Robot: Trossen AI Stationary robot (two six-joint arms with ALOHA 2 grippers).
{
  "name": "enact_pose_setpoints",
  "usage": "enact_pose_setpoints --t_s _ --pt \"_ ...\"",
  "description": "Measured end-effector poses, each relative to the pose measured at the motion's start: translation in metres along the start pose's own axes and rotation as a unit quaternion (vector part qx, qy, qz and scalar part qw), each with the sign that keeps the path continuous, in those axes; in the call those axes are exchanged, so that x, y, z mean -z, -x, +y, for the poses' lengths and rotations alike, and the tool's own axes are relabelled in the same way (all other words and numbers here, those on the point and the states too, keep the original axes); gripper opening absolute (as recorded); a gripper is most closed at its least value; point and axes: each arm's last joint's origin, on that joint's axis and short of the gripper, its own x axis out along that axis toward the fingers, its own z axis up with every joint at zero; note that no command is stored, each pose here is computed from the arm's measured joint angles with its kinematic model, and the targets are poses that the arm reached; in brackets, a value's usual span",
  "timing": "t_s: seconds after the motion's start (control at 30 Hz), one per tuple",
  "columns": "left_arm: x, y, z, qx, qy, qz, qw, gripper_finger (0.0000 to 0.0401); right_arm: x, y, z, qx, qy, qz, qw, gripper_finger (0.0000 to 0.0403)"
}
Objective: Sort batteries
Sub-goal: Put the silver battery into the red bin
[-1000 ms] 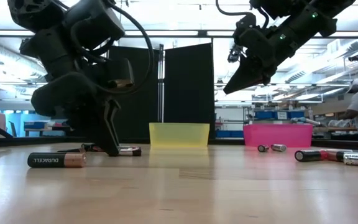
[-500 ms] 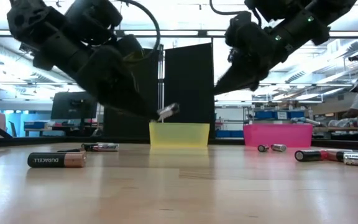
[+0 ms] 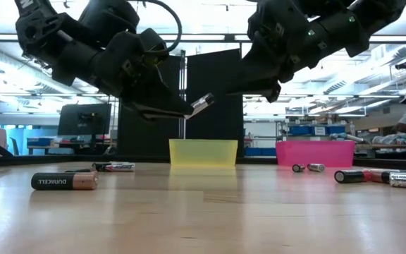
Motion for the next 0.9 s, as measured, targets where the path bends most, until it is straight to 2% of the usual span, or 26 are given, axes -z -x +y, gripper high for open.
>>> enact_pose_setpoints --t_s 0.17,0.6,0.73,0.9 --pt "-0.008 -0.001 -0.003 0.03 0.0 -0.02 0.999 0.005 -0.001 0.0 0.001 -0.023 -0.025 0.002 0.999 0.0161" --pt "-0.031 -0.009 -0.005 0.029 -0.026 -0.029 0.999 0.005 -0.004 0.0 0.003 -0.055 -0.035 -0.005 0.998 0.0159" --pt "-0.032 -0.009 -0.002 0.025 -0.024 -0.031 0.999 0.005 -0.004 0.0 0.004 -0.058 -0.035 -0.004 0.998 0.0141" --pt "-0.032 -0.009 -0.002 0.03 -0.021 -0.031 0.999 0.005 -0.004 0.0 0.003 -0.057 -0.033 -0.006 0.998 0.0088"
